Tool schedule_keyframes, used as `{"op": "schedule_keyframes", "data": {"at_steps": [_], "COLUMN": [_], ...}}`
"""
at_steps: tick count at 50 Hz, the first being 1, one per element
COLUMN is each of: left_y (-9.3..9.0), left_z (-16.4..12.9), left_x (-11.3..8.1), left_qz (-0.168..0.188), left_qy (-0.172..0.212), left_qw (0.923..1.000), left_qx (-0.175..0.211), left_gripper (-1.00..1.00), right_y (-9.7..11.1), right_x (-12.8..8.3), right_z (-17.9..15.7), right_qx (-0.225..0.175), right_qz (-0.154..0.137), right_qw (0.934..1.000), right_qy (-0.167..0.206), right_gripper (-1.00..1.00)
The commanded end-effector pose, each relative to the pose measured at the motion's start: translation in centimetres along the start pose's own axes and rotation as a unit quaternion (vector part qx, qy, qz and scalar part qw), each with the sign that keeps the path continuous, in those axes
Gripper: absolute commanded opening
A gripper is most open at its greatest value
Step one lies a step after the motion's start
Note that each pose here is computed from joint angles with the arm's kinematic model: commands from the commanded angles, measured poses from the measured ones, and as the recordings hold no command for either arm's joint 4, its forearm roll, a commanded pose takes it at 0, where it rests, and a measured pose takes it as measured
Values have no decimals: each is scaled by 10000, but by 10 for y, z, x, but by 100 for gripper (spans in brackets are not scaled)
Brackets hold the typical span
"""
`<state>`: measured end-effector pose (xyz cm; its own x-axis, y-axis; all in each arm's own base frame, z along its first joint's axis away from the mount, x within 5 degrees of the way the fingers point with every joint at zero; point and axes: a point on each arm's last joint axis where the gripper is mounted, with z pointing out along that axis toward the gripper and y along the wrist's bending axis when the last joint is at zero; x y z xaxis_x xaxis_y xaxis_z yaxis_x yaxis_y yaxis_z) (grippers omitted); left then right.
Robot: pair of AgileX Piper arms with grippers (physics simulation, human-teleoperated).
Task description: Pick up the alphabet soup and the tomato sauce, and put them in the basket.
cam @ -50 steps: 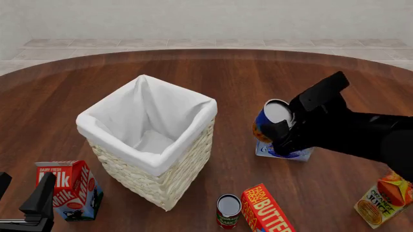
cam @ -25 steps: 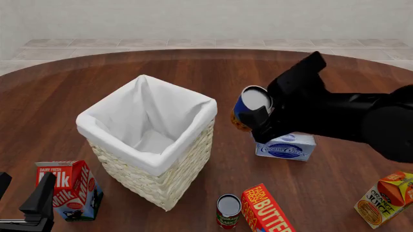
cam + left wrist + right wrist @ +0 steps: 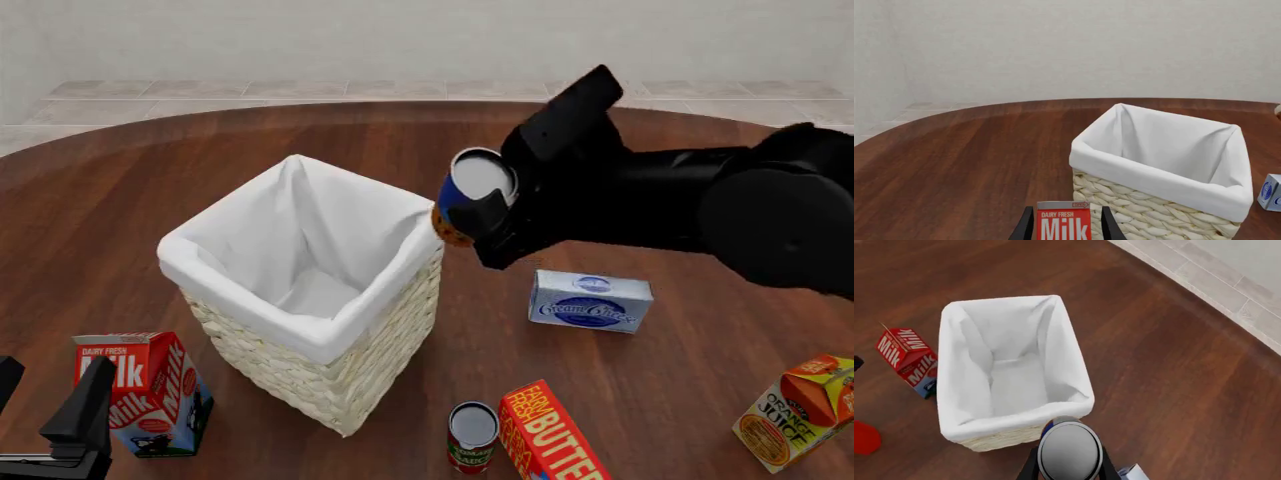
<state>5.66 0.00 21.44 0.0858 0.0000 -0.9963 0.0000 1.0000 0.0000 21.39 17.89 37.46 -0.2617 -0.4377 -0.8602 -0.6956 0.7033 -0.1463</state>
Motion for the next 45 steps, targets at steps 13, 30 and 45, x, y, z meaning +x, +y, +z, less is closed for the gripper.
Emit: {"op": "schedule_keyframes", "data": {"at_steps": [13,30,45], "left_y": [0,0,0], "left_z": [0,0,0], "left_x": [0,0,0], "left_qz": [0,0,0], "left_qy": [0,0,0], "left_qw": [10000,10000,10000], "left_qx": [0,0,0], "left_gripper": [100,100,100], "right_y": [15,25,32], "right_x": [-28,-32,-33], "right_z": [14,27,44], "right_qx": [-240,-381,-449], "right_qz": [-90,-116,-99], "right_qw": [9993,9988,9986], "right_qy": [-258,-287,-270], "right_gripper": [-100,-100,-100]}}
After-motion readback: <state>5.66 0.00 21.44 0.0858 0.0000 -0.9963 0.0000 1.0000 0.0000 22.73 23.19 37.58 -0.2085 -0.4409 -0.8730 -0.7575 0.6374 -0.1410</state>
